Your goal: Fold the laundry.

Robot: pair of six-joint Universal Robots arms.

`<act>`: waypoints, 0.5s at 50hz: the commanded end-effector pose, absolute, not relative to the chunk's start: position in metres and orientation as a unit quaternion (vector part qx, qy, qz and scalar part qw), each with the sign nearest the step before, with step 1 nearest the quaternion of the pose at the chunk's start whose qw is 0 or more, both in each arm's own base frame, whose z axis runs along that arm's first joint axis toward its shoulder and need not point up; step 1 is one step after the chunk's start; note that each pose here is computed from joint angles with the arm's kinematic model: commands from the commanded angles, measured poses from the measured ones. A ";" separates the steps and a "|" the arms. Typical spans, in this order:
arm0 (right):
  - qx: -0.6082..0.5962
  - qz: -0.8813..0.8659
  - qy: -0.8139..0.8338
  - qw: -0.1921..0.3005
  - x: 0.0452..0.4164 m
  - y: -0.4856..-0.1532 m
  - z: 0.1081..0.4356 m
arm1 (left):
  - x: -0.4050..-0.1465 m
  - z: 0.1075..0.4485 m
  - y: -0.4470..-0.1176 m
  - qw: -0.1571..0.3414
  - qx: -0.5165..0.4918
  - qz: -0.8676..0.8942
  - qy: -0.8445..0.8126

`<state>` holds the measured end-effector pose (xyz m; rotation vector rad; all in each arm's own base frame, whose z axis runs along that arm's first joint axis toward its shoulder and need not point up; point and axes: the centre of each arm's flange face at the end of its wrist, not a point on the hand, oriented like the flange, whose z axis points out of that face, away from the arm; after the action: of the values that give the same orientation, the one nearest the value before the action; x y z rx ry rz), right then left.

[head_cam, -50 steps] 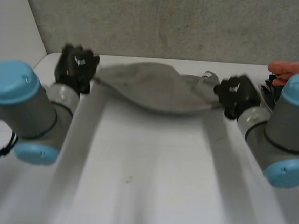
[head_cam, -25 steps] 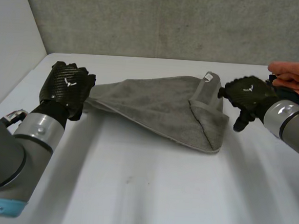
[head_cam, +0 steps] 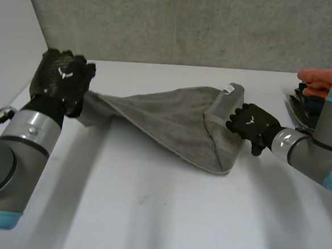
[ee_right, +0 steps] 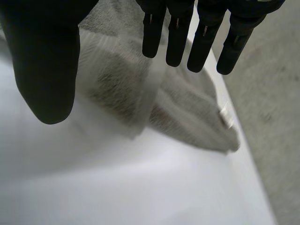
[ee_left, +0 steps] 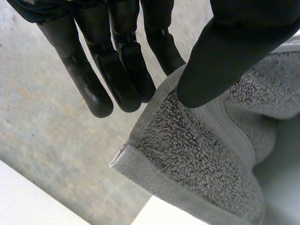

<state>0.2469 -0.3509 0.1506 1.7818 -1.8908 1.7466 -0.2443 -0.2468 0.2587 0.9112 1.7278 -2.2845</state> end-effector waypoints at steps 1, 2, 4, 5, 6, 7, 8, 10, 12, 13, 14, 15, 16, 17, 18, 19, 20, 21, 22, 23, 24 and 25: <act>0.484 0.549 -0.678 -0.056 0.232 -0.351 0.146 | -0.254 0.286 -0.252 0.060 0.293 -0.783 0.546; 0.474 0.552 -0.683 -0.062 0.231 -0.353 0.144 | -0.254 0.289 -0.252 0.060 0.292 -0.785 0.543; 0.468 0.554 -0.685 -0.069 0.232 -0.354 0.143 | -0.256 0.295 -0.253 0.057 0.290 -0.787 0.541; 0.467 0.555 -0.684 -0.073 0.232 -0.354 0.142 | -0.257 0.297 -0.253 0.055 0.290 -0.788 0.540; 0.463 0.558 -0.683 -0.082 0.234 -0.354 0.139 | -0.260 0.300 -0.253 0.051 0.289 -0.790 0.538; 0.461 0.559 -0.683 -0.086 0.235 -0.355 0.139 | -0.261 0.301 -0.253 0.049 0.289 -0.790 0.538; 0.459 0.560 -0.684 -0.091 0.235 -0.355 0.138 | -0.261 0.303 -0.253 0.047 0.288 -0.792 0.537; 0.455 0.565 -0.681 -0.102 0.239 -0.355 0.139 | -0.262 0.308 -0.254 0.043 0.284 -0.795 0.535; 0.453 0.567 -0.680 -0.108 0.240 -0.355 0.139 | -0.262 0.310 -0.254 0.042 0.283 -0.796 0.533; 0.452 0.567 -0.680 -0.110 0.240 -0.356 0.137 | -0.262 0.311 -0.255 0.041 0.281 -0.797 0.533; 0.451 0.565 -0.682 -0.112 0.241 -0.357 0.132 | -0.263 0.313 -0.255 0.040 0.280 -0.798 0.531; 0.451 0.564 -0.682 -0.113 0.241 -0.358 0.130 | -0.263 0.314 -0.255 0.041 0.279 -0.799 0.530; 0.452 0.565 -0.681 -0.113 0.242 -0.359 0.129 | -0.263 0.314 -0.255 0.041 0.279 -0.800 0.530; 0.452 0.565 -0.681 -0.113 0.242 -0.359 0.127 | -0.263 0.315 -0.255 0.040 0.278 -0.801 0.529; 0.453 0.567 -0.679 -0.112 0.243 -0.362 0.126 | -0.263 0.315 -0.255 0.040 0.279 -0.801 0.528; 0.453 0.566 -0.679 -0.112 0.244 -0.363 0.124 | -0.263 0.315 -0.255 0.040 0.279 -0.801 0.528; 0.455 0.566 -0.679 -0.112 0.244 -0.363 0.123 | -0.263 0.315 -0.255 0.040 0.279 -0.801 0.528; 0.456 0.566 -0.678 -0.112 0.245 -0.364 0.121 | -0.263 0.316 -0.255 0.040 0.278 -0.802 0.527; 0.454 0.564 -0.680 -0.114 0.245 -0.366 0.118 | -0.264 0.316 -0.255 0.039 0.279 -0.802 0.527; 0.454 0.563 -0.681 -0.115 0.245 -0.366 0.116 | -0.264 0.317 -0.255 0.040 0.278 -0.803 0.526; 0.454 0.564 -0.680 -0.114 0.246 -0.367 0.115 | -0.264 0.318 -0.255 0.040 0.277 -0.803 0.526; 0.456 0.562 -0.681 -0.114 0.246 -0.368 0.113 | -0.263 0.318 -0.256 0.040 0.276 -0.803 0.526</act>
<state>0.2438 -0.3624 0.1234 1.5364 -2.3066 1.9183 -0.2634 -0.2550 0.3158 0.8533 1.6190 -2.4554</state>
